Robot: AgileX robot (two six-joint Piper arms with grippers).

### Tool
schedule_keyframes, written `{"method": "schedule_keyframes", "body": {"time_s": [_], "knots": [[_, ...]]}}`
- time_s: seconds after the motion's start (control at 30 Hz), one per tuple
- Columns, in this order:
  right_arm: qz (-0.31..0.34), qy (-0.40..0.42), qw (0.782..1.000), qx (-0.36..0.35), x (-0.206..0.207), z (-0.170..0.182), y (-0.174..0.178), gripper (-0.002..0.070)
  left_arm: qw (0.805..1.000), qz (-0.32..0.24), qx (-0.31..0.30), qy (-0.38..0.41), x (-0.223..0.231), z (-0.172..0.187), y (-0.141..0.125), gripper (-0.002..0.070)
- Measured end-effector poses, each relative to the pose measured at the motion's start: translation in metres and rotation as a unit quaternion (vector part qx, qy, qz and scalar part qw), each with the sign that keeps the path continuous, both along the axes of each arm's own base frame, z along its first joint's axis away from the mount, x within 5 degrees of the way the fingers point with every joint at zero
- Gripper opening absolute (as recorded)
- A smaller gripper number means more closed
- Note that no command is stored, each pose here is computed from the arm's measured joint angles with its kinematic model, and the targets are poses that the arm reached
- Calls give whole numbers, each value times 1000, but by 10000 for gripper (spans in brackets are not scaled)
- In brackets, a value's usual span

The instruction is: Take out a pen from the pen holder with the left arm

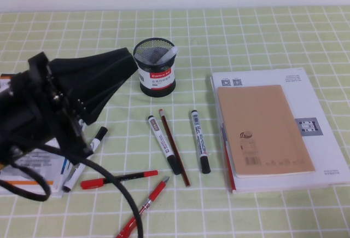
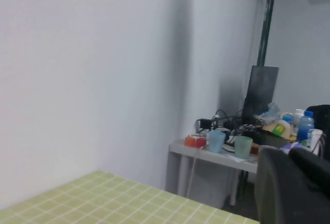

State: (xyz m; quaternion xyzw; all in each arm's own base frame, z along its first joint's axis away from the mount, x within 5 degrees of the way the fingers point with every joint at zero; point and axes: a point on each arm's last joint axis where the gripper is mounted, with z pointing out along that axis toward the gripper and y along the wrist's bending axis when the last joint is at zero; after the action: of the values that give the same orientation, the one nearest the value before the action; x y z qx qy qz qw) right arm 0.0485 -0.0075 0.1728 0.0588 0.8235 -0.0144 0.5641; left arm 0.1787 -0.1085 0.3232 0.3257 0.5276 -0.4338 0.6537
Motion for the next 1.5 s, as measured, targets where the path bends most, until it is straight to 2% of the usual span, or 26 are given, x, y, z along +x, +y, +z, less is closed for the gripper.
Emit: {"method": "schedule_keyframes", "body": {"time_s": [0.07,0.23,0.4,0.8,1.0,1.07,1.23,1.33,1.4,1.5], "knots": [[0,0,1000,0,0,0,0,-12,1000,16,4,9,-8,7,3,0],[0,0,1000,0,0,0,0,-13,990,118,34,69,-26,15,19,0],[0,0,1000,0,0,0,0,-13,984,166,38,57,-54,16,32,0],[0,0,1000,0,0,0,0,-13,984,151,6,-92,-126,39,42,0],[0,0,1000,0,0,0,0,-13,984,146,-18,-104,-143,42,46,0],[0,0,1000,0,0,0,0,-13,980,160,-50,-103,-149,41,51,0],[0,0,1000,0,0,0,0,-13,951,263,-150,-62,-151,15,75,0],[0,0,1000,0,0,0,0,-13,927,332,-174,-18,-150,-8,90,0],[0,0,1000,0,0,0,0,-12,910,378,-171,16,-149,-19,98,0],[0,0,1000,0,0,0,0,-12,891,435,-105,74,-145,-38,104,0]]}}
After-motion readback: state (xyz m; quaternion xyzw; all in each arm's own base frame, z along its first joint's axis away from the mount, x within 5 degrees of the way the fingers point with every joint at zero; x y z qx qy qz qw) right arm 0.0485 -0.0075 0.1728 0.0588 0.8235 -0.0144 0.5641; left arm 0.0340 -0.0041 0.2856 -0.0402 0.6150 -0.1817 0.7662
